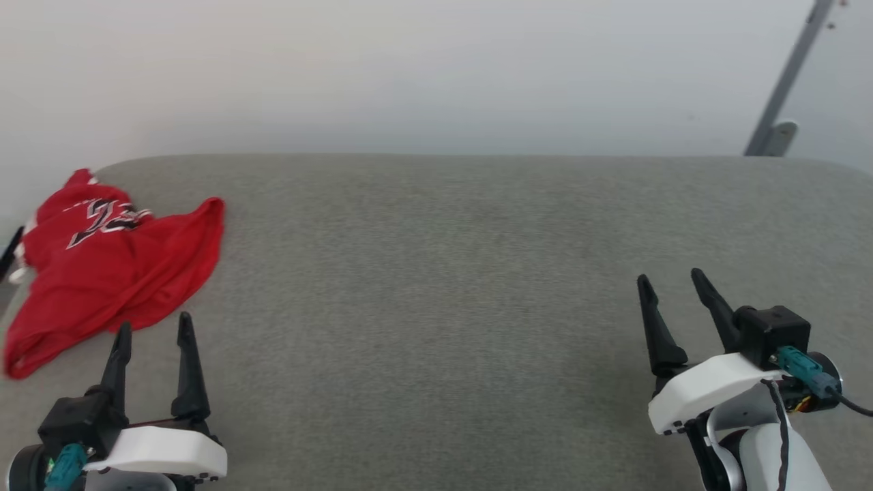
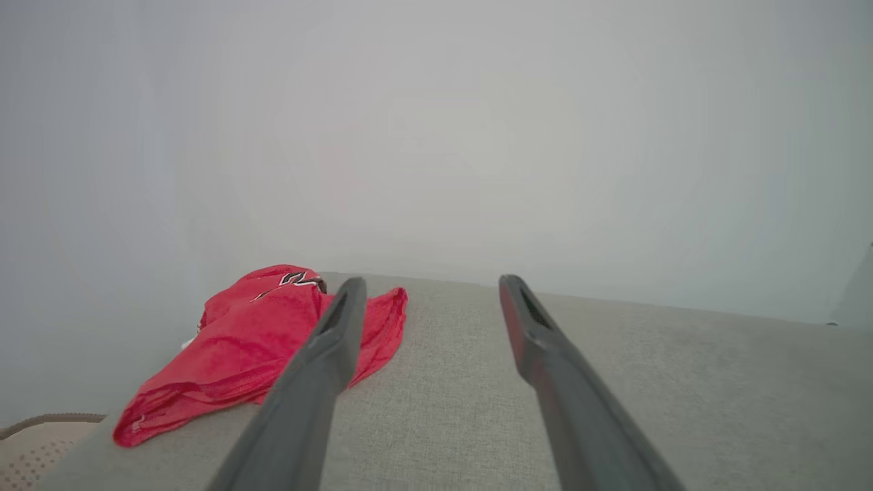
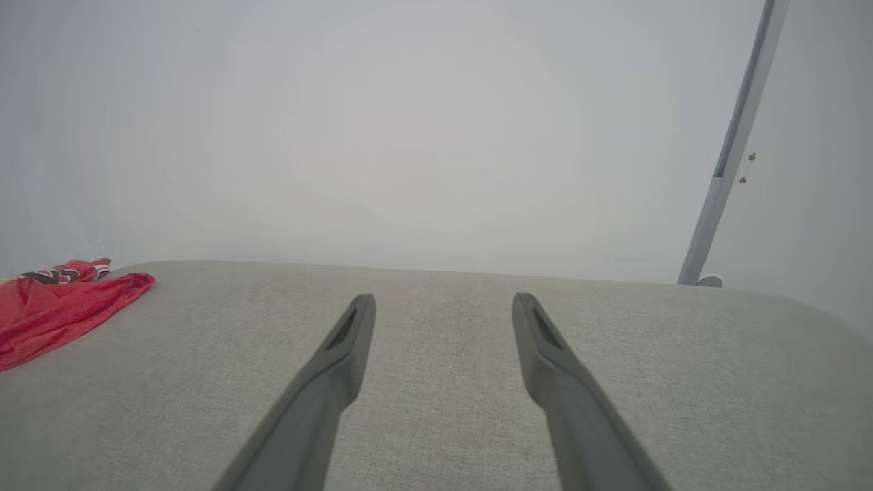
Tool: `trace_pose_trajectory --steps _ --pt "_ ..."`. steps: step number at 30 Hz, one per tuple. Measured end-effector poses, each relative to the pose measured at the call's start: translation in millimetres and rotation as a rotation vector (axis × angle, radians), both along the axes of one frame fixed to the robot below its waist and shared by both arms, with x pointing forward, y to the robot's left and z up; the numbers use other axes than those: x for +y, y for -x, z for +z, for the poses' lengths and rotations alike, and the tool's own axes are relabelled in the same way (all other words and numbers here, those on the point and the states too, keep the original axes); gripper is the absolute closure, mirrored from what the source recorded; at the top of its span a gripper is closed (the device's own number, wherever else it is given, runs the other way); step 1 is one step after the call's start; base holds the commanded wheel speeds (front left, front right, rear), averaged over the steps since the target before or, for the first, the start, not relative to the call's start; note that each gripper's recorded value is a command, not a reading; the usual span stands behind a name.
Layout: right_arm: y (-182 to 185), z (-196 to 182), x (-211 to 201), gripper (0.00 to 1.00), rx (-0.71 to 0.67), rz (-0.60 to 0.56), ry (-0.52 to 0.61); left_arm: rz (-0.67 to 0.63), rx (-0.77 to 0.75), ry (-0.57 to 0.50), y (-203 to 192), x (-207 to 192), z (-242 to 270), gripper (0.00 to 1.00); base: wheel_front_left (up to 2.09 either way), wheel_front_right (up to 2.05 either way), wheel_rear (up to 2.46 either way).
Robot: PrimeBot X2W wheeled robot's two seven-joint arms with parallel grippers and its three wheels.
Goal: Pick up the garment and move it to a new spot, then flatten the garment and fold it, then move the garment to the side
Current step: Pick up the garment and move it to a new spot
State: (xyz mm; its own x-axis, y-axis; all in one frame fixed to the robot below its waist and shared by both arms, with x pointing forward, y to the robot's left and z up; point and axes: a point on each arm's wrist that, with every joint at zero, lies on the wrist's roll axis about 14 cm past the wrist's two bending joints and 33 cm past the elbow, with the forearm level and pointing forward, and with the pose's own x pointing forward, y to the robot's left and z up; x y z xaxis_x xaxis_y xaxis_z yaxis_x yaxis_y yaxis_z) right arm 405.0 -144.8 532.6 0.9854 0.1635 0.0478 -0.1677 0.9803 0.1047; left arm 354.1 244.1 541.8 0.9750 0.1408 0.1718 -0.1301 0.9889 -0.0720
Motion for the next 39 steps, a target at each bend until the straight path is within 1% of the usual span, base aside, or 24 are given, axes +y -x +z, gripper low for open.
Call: trace_pose_trajectory --steps 4,11,15,24,29,33,35,39 --pt "-5.5 1.4 25.1 0.00 -0.001 0.069 -0.005 0.070 0.005 0.011 13.5 23.0 -1.8 0.00 0.00 0.00 0.00" --pt "-11.9 6.9 88.8 0.00 -0.005 0.244 -0.012 0.218 0.006 0.025 49.3 65.1 -2.4 0.00 0.00 0.00 0.00" --pt "-9.3 7.5 126.1 0.00 0.001 0.348 -0.009 0.307 0.008 0.045 74.4 87.5 -4.1 0.00 0.00 0.00 0.00" --pt "-0.6 14.2 188.6 0.00 -0.008 0.521 -0.001 0.447 0.005 0.069 123.1 117.2 -5.5 0.00 0.00 0.00 0.00" --pt "4.5 15.7 211.5 0.00 -0.008 0.584 0.002 0.504 -0.002 0.081 145.3 127.2 -5.7 0.00 0.00 0.00 0.00" --pt "4.4 15.1 221.2 0.00 -0.006 0.610 0.001 0.528 0.001 0.090 154.0 131.7 -7.3 0.00 0.00 0.00 0.00" --pt "2.5 13.3 222.8 0.00 0.001 0.613 -0.002 0.534 0.006 0.095 152.9 133.3 -8.3 0.00 0.00 0.00 0.00" --pt "-7.5 9.6 220.9 0.00 0.010 0.603 -0.006 0.503 0.001 0.077 132.1 135.6 0.1 0.00 0.00 0.00 0.00"
